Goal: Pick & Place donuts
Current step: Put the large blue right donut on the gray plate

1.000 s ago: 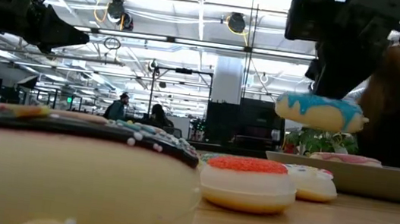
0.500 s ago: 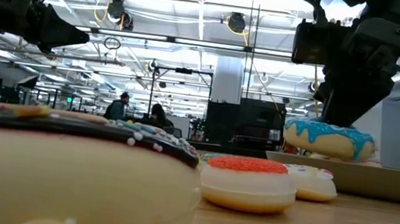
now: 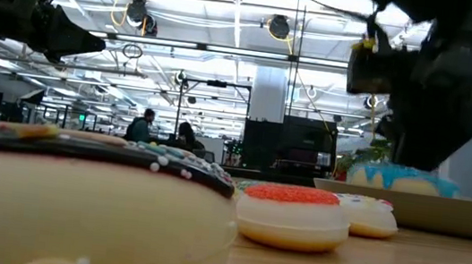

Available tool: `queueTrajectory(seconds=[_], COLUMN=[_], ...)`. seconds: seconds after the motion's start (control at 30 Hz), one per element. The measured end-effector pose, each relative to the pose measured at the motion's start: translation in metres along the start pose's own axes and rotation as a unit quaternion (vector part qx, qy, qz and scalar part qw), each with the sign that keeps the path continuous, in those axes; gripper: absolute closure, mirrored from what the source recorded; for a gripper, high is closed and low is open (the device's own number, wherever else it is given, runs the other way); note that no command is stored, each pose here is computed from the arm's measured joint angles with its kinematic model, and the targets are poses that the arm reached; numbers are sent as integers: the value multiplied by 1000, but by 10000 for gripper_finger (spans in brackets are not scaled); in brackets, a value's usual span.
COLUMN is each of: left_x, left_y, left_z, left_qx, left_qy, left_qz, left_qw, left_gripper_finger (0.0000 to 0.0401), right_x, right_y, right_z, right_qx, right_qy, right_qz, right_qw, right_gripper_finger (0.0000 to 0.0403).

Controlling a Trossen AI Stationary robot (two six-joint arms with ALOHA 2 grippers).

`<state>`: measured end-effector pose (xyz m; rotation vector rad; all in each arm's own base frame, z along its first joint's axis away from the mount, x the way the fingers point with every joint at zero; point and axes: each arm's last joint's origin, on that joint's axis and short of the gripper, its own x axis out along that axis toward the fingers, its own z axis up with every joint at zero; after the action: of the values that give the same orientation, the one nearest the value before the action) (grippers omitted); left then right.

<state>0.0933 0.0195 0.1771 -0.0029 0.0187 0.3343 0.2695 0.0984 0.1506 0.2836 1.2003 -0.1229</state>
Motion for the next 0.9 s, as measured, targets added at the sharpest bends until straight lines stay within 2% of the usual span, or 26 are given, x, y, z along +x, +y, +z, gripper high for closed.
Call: queueTrajectory(seconds=[0.2, 0.43, 0.9], left_x=[0, 0, 0], left_y=[0, 0, 0], left_z=[0, 0, 0], left_qx=[0, 0, -1], left_qy=[0, 0, 0], left_qz=[0, 0, 0], left_qw=[1000, 1000, 1000], left_gripper_finger=[375, 375, 375], right_x=[11, 1, -4], right_y=[-2, -3, -5], right_z=[0, 2, 4], right_qx=[1, -7, 3], right_qy=[22, 8, -7], right_qz=[-3, 4, 0], right_qw=[1000, 1000, 1000], right_gripper_finger=[390, 358, 228])
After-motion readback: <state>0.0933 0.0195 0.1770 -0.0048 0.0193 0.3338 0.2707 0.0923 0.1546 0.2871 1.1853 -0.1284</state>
